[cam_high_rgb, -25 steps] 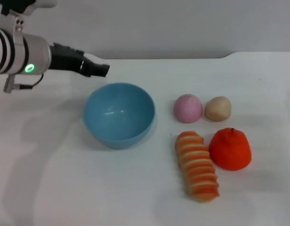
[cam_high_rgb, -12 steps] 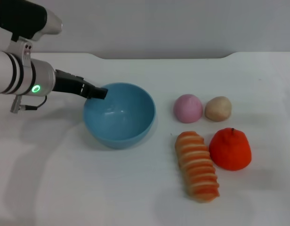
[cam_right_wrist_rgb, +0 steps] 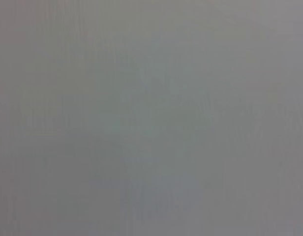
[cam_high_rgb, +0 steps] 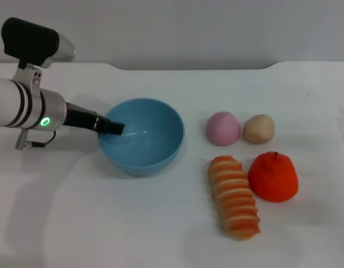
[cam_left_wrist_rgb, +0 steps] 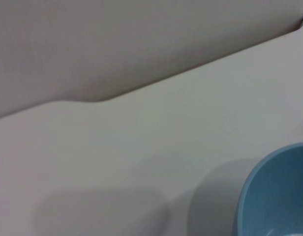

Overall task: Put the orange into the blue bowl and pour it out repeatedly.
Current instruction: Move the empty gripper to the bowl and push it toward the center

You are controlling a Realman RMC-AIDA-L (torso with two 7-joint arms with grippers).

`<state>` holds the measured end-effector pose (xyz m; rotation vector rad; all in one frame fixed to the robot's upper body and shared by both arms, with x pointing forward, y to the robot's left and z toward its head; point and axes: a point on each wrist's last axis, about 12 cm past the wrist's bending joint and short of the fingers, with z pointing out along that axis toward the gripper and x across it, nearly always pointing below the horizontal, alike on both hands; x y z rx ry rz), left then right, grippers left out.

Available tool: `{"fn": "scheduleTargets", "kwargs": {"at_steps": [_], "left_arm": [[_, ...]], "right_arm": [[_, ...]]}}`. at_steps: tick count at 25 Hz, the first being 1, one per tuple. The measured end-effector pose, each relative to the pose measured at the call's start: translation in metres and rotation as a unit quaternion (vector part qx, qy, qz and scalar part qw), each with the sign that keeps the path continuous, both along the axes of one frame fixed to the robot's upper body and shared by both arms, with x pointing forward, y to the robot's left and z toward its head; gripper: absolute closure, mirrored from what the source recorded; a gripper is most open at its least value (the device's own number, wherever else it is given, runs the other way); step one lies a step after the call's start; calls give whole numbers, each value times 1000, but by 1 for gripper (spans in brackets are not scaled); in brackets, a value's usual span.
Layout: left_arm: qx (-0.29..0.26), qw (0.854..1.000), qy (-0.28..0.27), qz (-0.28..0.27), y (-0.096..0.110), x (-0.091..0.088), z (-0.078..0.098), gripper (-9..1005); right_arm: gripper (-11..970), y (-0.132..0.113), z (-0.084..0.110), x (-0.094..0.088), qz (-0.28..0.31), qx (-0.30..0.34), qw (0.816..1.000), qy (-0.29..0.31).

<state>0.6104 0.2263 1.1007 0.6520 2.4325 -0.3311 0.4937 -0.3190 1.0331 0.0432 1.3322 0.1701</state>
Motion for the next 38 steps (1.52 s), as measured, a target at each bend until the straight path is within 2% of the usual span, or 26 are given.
{"fn": "scheduleTargets", "kwargs": {"at_steps": [3, 16, 22, 30, 34, 35, 38], "left_arm": [[2, 1000, 11, 0, 0, 0, -5, 278], [4, 1000, 13, -24, -10, -2, -6, 325], [2, 1000, 11, -21, -9, -3, -6, 564], [2, 999, 16, -31, -15, -7, -8, 978], [2, 999, 13, -39, -17, -7, -3, 985], [2, 999, 9, -42, -17, -6, 0, 987], [7, 998, -9, -54, -19, -2, 14, 993]], "right_arm": [[353, 0, -1, -1, 0, 1, 1000, 2], [354, -1, -3, -4, -3, 2, 1000, 7], [354, -2, -4, -4, -6, 6, 1000, 11], [354, -3, -4, -5, -8, 8, 1000, 12], [354, -3, -5, -4, 2, 51, 999, 18], [354, -7, -5, -1, 23, 90, 995, 32], [354, -12, -2, 7, 57, 111, 991, 50]]}}
